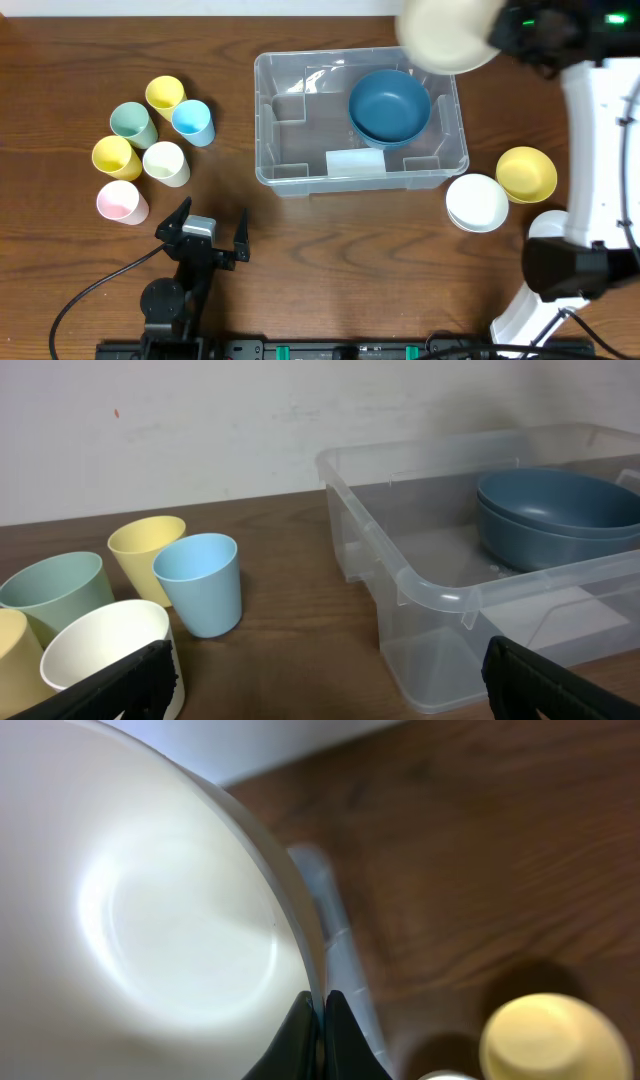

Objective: Pack container
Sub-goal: 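Lift the beige bowl and stack it onto the blue bowls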

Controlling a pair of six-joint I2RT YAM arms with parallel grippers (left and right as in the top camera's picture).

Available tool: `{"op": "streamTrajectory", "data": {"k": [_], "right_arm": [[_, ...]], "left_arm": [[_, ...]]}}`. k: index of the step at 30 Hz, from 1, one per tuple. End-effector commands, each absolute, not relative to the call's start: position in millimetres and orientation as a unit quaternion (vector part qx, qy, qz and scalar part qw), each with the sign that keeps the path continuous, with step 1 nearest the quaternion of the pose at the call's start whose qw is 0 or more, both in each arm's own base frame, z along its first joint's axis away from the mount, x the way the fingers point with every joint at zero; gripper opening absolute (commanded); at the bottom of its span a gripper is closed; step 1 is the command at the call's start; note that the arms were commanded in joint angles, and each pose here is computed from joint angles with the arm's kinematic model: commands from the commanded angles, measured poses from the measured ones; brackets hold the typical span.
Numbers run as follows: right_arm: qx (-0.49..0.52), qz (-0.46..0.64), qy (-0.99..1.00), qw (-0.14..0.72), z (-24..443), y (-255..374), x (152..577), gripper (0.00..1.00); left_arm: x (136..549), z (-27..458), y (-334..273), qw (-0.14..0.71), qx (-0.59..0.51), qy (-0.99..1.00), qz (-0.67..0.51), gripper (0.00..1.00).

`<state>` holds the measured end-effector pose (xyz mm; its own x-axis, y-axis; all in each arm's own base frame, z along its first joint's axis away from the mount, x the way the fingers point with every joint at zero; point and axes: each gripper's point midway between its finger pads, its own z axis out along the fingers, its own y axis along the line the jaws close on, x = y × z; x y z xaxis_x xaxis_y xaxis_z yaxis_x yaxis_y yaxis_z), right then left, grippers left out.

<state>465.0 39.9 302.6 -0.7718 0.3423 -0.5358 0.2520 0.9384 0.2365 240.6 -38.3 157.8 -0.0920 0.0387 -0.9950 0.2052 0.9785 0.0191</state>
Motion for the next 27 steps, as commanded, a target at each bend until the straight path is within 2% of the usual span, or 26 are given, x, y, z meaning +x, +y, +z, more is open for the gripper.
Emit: {"op": "streamTrajectory", "data": {"k": [1, 14, 27], "right_arm": [[0.149, 0.049, 0.951, 0.267, 272, 56, 469, 0.01], [0.144, 0.019, 0.977, 0.153, 172, 78, 481, 0.01], [0.128, 0.007, 0.985, 0.111, 135, 90, 470, 0.01]], "left_arm": [[241, 142, -40, 0.655, 0.083, 0.748, -0.069, 0.98], [241, 142, -40, 0.655, 0.083, 0.748, -0.069, 0.98], [241, 142, -40, 0.655, 0.083, 0.748, -0.069, 0.98]]}}
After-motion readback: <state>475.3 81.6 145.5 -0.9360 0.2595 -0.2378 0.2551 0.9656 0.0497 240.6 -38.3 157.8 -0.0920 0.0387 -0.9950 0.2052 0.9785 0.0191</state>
